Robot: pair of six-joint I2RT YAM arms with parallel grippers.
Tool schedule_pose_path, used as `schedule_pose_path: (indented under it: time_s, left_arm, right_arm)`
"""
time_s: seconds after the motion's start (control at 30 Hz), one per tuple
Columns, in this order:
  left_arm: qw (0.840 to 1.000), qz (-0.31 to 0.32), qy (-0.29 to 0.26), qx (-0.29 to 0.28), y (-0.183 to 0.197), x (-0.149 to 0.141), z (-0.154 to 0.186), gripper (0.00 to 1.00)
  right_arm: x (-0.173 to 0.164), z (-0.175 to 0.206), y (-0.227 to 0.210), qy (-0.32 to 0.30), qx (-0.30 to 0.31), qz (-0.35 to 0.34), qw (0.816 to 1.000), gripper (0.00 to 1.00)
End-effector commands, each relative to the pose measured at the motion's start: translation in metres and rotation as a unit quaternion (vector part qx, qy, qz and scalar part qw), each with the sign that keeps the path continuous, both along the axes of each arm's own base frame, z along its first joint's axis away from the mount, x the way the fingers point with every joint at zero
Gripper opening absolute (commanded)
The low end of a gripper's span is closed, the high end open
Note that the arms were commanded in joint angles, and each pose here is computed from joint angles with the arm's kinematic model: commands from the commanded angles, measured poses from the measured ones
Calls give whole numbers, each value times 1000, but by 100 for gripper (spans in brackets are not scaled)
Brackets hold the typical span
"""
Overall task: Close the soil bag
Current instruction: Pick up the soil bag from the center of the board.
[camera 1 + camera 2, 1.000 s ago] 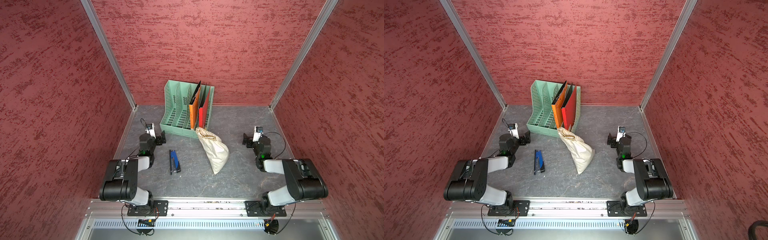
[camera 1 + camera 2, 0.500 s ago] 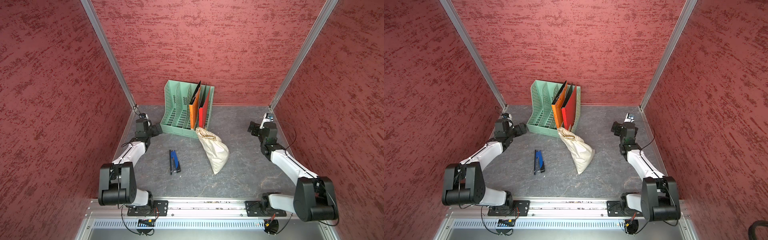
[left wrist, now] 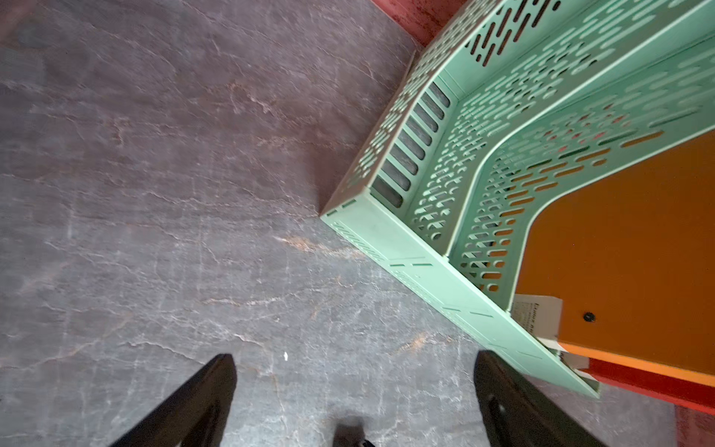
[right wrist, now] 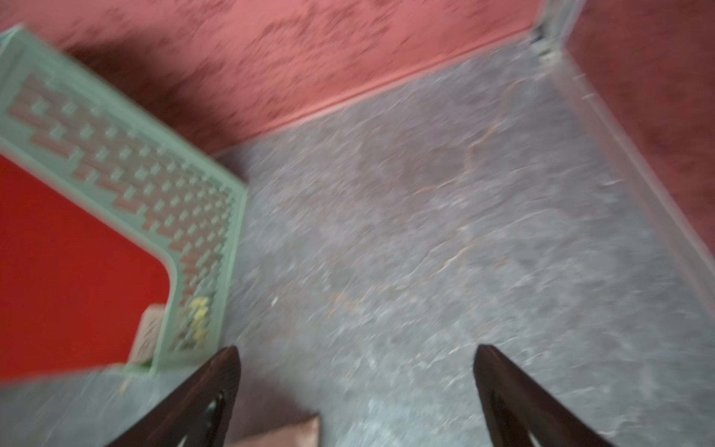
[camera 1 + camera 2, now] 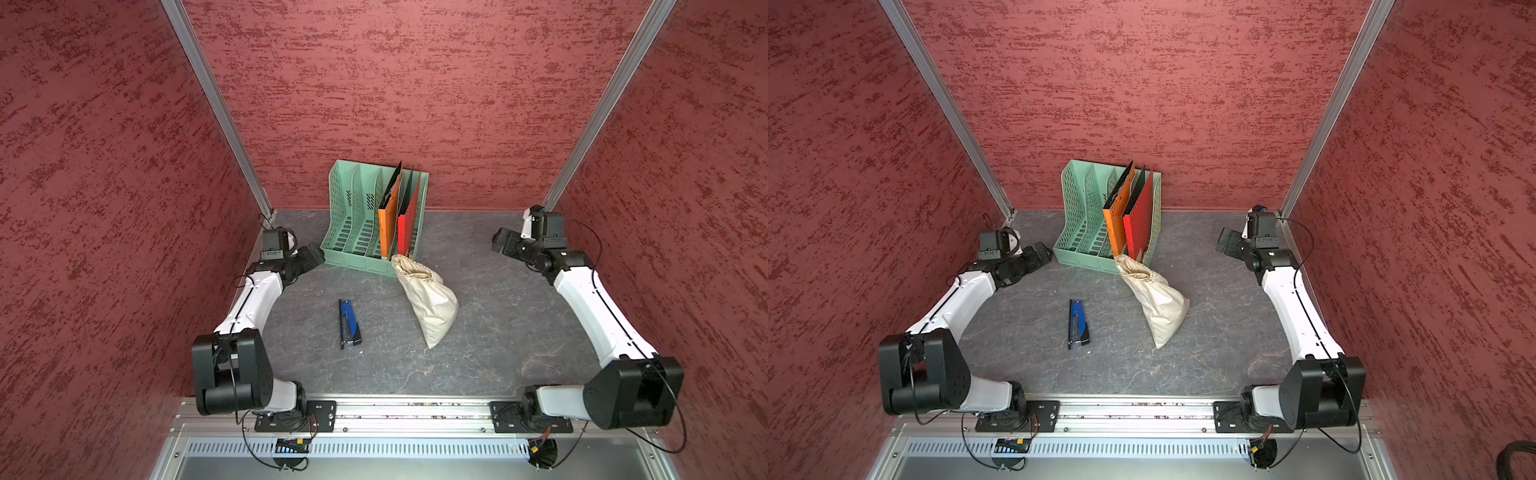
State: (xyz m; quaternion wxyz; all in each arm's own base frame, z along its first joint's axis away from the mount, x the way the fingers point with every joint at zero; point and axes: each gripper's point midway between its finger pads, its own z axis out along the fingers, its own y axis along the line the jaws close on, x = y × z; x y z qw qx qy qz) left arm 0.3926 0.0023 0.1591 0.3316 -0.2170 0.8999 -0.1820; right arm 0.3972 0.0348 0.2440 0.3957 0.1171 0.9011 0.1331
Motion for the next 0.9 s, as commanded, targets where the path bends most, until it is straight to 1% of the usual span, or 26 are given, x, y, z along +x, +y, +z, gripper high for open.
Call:
schedule_pose_path:
  time_s: [0.0, 0.07, 0.17, 0.3, 0.47, 0.57, 0.7, 0.73, 0.87]
  left_arm:
    - [999, -35, -6, -38, -25, -10, 24, 100]
    - [998, -52, -12, -44, -37, -15, 34, 100]
    - [996, -72, -20, -48, -52, -23, 50, 100]
    - [992, -106, -24, -59, -74, -32, 66, 100]
    - [985, -152, -29, -81, -102, -42, 83, 100]
    - [979, -181, -30, -94, -119, -49, 90, 100]
    - [973, -203, -26, -106, -131, -56, 94, 100]
    - [972, -209, -27, -109, -134, -57, 95, 100]
    - [966, -226, -36, -119, -144, -58, 102, 100]
  right_arm:
    - [-14, 12, 38, 25, 62, 105, 992, 98]
    - [-17, 23, 53, 27, 88, 141, 986, 98]
    - [-20, 37, 67, 28, 119, 175, 977, 98]
    - [-26, 54, 82, 19, 147, 202, 968, 98]
    - [-39, 66, 107, 30, 177, 247, 952, 98]
    - [-48, 72, 121, 38, 173, 275, 945, 98]
    - [-62, 80, 137, 46, 156, 308, 937, 96]
    - [-60, 75, 141, 58, 155, 312, 935, 96]
    - [-68, 75, 159, 74, 129, 340, 929, 92]
